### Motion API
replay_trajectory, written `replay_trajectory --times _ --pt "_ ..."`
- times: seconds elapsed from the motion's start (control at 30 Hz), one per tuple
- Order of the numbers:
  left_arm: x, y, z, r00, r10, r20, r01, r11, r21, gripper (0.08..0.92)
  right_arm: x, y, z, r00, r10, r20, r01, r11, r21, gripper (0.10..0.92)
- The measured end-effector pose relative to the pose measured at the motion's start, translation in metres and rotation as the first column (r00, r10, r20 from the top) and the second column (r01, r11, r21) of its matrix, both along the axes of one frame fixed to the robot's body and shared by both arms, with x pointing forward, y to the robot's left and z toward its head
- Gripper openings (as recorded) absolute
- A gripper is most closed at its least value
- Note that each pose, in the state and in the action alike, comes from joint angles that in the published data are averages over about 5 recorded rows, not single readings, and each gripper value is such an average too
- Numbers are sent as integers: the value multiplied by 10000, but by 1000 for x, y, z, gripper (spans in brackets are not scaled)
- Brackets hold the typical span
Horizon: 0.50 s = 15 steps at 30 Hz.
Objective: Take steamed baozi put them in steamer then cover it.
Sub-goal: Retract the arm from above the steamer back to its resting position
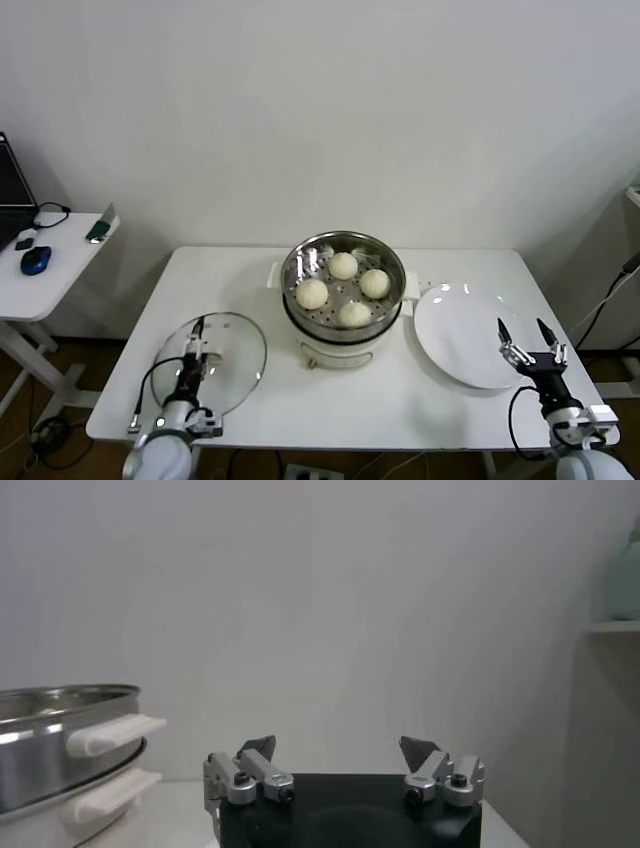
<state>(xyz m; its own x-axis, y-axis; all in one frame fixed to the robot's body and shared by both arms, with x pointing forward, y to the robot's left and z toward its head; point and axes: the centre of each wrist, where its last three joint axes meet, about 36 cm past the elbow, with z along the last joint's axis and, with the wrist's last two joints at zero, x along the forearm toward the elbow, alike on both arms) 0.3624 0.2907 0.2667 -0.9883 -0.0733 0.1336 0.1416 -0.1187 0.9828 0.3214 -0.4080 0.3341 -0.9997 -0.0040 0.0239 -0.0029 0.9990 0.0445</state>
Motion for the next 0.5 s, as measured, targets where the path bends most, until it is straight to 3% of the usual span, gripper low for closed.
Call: replay_trajectory --times 0.5 --pt "6 -1 -9 9998 -158 -128 155 9995 -282 403 5 6 -6 10000 32 9 -32 9997 -228 823"
